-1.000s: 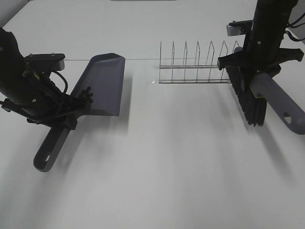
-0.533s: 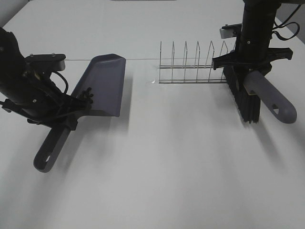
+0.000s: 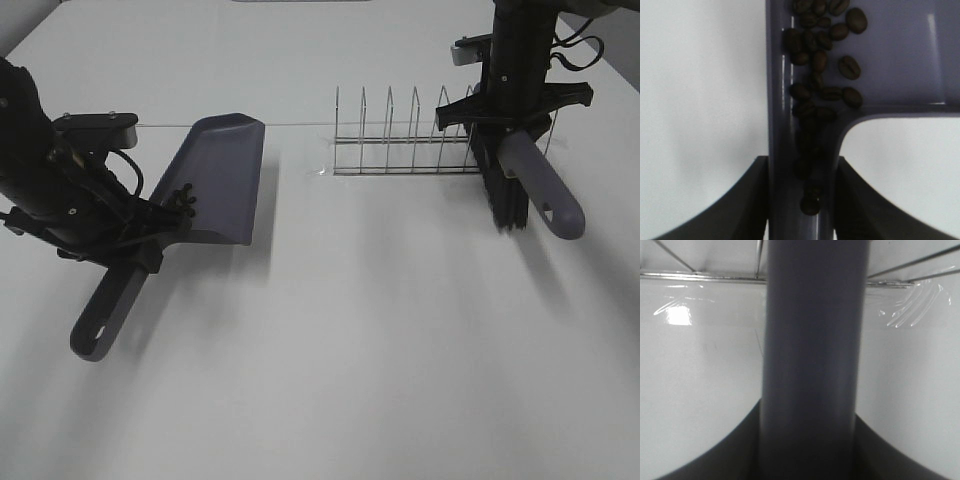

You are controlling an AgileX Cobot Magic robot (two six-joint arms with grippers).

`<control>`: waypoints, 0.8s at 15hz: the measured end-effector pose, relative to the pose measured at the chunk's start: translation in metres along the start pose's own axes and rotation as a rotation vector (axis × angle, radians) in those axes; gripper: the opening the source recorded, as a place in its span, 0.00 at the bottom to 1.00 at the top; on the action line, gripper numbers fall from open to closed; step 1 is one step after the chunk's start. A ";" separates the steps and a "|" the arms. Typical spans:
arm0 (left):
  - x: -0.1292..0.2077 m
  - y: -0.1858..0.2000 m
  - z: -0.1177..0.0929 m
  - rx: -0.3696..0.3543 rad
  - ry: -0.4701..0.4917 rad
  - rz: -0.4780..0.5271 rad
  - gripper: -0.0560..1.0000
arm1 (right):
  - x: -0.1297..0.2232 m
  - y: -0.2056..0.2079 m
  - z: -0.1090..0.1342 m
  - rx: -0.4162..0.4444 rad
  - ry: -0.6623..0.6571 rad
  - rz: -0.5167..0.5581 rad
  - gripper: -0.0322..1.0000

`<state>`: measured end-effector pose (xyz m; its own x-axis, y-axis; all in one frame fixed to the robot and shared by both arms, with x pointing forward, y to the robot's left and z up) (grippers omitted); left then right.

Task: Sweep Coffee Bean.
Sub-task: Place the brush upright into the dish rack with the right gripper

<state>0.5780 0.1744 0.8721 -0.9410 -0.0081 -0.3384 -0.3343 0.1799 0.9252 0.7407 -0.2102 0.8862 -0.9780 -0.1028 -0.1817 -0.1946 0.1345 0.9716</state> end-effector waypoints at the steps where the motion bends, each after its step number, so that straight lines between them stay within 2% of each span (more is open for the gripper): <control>1: 0.000 0.000 0.000 0.000 -0.005 0.000 0.39 | -0.003 -0.003 -0.001 -0.003 -0.005 -0.006 0.36; 9: 0.000 0.000 0.000 0.000 -0.009 0.000 0.39 | -0.011 -0.014 -0.002 -0.016 -0.038 -0.025 0.38; 11: 0.000 0.000 0.000 0.000 -0.009 0.000 0.39 | -0.013 -0.013 -0.002 -0.014 -0.043 -0.038 0.58; 12: 0.000 0.000 0.000 0.000 -0.009 0.000 0.39 | -0.013 -0.013 -0.002 -0.013 -0.041 -0.040 0.62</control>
<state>0.5780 0.1744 0.8721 -0.9404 0.0007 -0.3399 -0.3343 0.1799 0.9252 0.7566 -0.2130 0.8762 -0.9717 -0.0673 -0.2265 -0.2332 0.1178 0.9653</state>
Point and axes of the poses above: a point on each arm's last joint axis where the gripper is mounted, y pointing back along that axis away from the gripper, z along the wrist's bending axis when the last joint is at zero, x = y × z, the point moved 6 cm from there along -y, pointing out along that axis toward the gripper, and after that the axes turned 3 degrees about y, right-handed, at the moved point
